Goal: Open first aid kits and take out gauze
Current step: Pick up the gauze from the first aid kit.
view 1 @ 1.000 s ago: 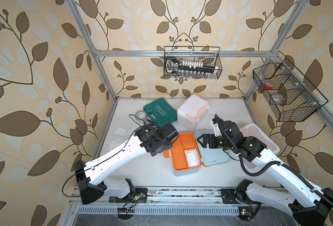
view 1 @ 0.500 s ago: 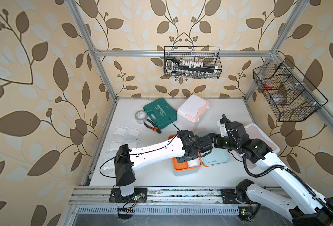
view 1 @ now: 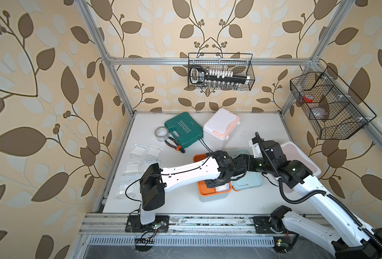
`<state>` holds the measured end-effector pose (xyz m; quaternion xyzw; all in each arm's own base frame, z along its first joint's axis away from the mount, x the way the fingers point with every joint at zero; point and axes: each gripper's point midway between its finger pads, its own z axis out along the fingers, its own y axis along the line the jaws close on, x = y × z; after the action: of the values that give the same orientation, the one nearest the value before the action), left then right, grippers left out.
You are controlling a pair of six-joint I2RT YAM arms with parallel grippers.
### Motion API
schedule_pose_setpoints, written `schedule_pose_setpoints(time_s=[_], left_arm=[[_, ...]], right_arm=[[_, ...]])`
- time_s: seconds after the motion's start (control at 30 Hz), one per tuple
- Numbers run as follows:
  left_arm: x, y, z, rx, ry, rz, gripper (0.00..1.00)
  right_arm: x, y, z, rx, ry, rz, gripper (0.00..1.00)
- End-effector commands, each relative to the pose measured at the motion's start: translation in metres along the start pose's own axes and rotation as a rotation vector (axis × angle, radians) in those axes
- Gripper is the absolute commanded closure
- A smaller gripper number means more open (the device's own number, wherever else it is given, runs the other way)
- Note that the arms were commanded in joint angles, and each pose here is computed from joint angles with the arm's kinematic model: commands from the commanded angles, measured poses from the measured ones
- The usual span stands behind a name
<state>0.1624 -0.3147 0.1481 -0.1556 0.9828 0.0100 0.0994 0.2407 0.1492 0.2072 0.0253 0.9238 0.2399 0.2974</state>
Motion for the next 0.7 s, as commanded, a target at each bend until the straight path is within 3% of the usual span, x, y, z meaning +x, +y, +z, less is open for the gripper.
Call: schedule_pose_setpoints(time_s=[0.0, 0.2, 0.43, 0.67], left_arm=[[-0.001, -0.004, -0.006, 0.011, 0.006, -0.007, 0.8], [-0.002, -0.004, -0.009, 0.022, 0.002, -0.008, 1.0], [-0.02, 0.002, -0.029, 0.128, -0.02, -0.043, 1.0], [-0.057, 0.019, -0.066, 0.375, -0.075, -0.118, 1.0]], right_arm=[[0.005, -0.001, 0.0, -0.014, 0.01, -0.01, 0.0], [0.005, 0.001, -0.001, -0.021, 0.012, -0.01, 0.0], [0.006, 0.017, -0.005, -0.106, 0.026, -0.032, 0.01], [0.008, 0.053, -0.015, -0.294, 0.043, -0.076, 0.0]])
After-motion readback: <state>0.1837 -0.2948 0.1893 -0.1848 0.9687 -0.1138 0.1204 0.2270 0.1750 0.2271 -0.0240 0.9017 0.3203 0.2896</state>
